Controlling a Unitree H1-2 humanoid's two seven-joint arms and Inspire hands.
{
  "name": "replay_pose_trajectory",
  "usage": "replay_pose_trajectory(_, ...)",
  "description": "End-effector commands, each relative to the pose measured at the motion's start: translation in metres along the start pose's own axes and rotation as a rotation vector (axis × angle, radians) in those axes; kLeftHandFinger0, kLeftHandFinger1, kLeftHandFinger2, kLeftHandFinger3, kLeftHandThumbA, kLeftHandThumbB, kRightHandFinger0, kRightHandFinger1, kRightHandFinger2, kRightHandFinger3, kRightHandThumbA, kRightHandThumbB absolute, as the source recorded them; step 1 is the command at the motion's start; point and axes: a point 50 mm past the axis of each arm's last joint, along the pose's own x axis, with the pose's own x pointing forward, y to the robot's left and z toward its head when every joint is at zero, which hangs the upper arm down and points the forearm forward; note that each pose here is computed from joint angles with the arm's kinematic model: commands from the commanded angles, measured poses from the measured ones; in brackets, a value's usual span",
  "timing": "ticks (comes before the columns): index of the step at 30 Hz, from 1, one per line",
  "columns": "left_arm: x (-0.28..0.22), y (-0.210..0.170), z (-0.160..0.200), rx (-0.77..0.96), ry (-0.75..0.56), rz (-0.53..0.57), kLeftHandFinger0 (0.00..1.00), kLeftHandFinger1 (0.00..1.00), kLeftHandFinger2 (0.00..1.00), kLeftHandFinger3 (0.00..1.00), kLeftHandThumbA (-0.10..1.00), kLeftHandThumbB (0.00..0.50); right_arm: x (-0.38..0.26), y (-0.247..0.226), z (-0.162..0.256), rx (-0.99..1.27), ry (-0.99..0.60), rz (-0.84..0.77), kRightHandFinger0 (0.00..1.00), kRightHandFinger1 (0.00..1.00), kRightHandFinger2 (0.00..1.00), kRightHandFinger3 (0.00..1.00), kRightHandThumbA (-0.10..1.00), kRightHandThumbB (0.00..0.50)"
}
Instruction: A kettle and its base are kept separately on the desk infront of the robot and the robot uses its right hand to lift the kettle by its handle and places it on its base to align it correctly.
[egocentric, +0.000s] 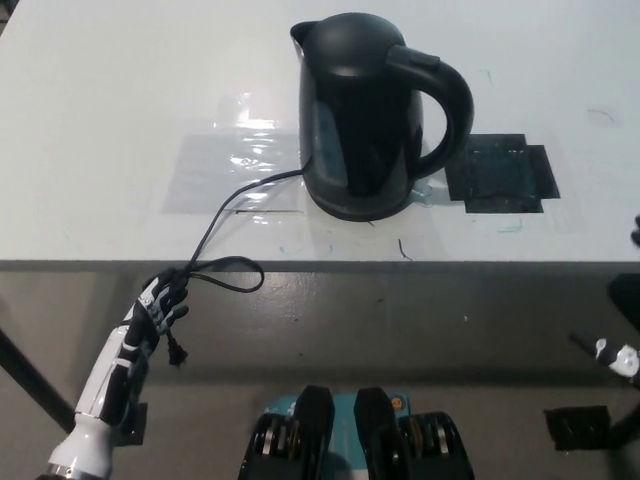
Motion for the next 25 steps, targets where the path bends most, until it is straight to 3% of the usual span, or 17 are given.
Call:
replay_pose_trajectory(1, 0.001, 0.004, 0.011, 0.03, -0.07, 0.005, 1.0, 1.0, 1.0, 1.0, 1.0, 0.089, -0.003, 0.016, -0.015, -0.021, -0.054, 0.002, 1.0, 1.0, 1.0, 1.0, 1.0, 0.371)
replay_pose_trajectory(6, 0.001, 0.005, 0.012, 0.034, -0.074, 0.004, 1.0, 1.0, 1.0, 1.0, 1.0, 0.097, -0.009, 0.027, -0.043, -0.001, -0.005, 0.016, 1.0, 1.0, 1.0, 1.0, 1.0, 0.279)
replay_pose_trajectory(11, 0.002, 0.006, 0.011, 0.025, -0.072, -0.003, 1.0, 1.0, 1.0, 1.0, 1.0, 0.108, -0.009, 0.025, -0.059, 0.011, 0.059, 0.027, 1.0, 1.0, 1.0, 1.0, 1.0, 0.324)
replay_pose_trajectory(18, -0.001, 0.005, 0.009, 0.022, -0.059, 0.004, 1.0, 1.0, 1.0, 1.0, 1.0, 0.098, -0.006, 0.023, -0.066, 0.012, 0.09, 0.029, 1.0, 1.0, 1.0, 1.0, 1.0, 0.313)
replay_pose_trajectory(22, -0.002, 0.005, 0.008, 0.017, -0.056, 0.007, 1.0, 1.0, 1.0, 1.0, 1.0, 0.107, -0.006, 0.024, -0.069, 0.015, 0.115, 0.036, 1.0, 1.0, 1.0, 1.0, 1.0, 0.348)
replay_pose_trajectory(25, -0.002, 0.005, 0.008, 0.012, -0.053, 0.009, 1.0, 1.0, 1.0, 1.0, 1.0, 0.107, -0.004, 0.025, -0.069, 0.019, 0.123, 0.043, 1.0, 1.0, 1.0, 1.0, 1.0, 0.346)
